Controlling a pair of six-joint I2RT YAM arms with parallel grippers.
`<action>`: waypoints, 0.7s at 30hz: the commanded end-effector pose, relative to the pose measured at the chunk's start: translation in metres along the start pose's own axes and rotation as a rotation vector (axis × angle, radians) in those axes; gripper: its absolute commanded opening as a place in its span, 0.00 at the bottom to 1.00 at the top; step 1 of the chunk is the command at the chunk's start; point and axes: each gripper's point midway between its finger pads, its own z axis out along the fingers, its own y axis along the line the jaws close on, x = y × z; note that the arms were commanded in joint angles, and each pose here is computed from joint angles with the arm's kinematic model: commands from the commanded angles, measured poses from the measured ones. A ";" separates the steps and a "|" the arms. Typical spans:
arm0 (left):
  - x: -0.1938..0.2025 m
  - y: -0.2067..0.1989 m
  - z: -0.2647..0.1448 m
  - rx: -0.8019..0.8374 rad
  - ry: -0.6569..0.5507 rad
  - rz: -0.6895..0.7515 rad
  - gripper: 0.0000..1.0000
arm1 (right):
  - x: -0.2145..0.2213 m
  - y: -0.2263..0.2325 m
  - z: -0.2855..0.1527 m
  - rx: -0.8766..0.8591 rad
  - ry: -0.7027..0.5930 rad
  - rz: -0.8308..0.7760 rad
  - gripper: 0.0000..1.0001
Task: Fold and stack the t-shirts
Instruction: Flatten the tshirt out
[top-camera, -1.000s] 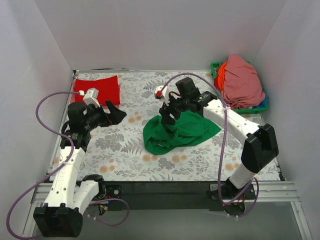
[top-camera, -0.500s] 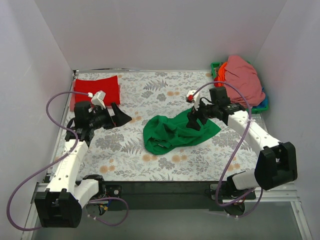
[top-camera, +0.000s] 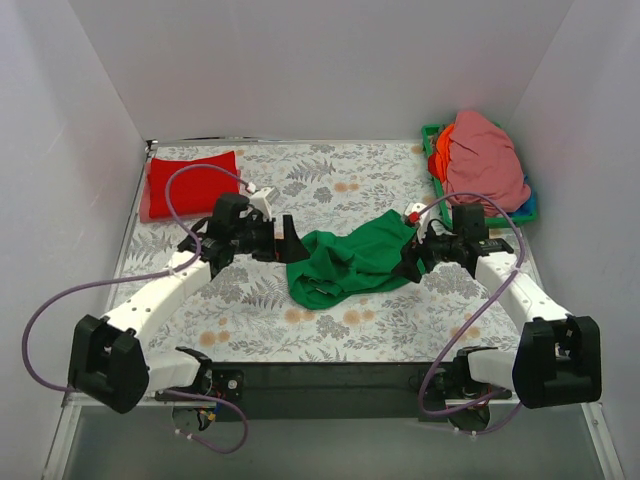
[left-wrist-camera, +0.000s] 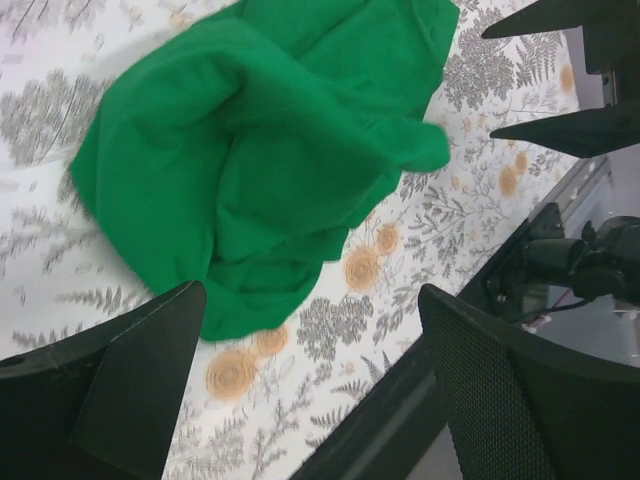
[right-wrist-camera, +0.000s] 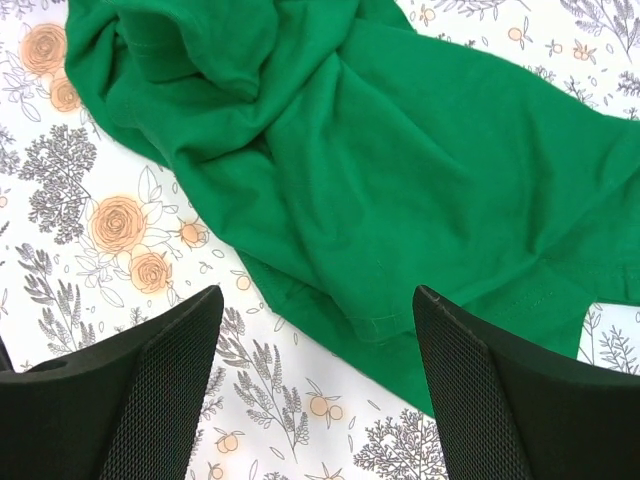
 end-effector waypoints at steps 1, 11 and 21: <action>-0.027 -0.019 0.021 -0.037 -0.043 0.173 0.85 | -0.004 -0.013 0.001 0.028 -0.009 -0.027 0.82; -0.006 -0.074 0.069 -0.070 0.007 0.859 0.82 | 0.006 -0.024 -0.001 0.048 0.026 0.020 0.81; -0.003 -0.040 0.118 -0.341 0.082 1.139 0.70 | 0.010 -0.028 -0.004 0.061 0.035 0.033 0.81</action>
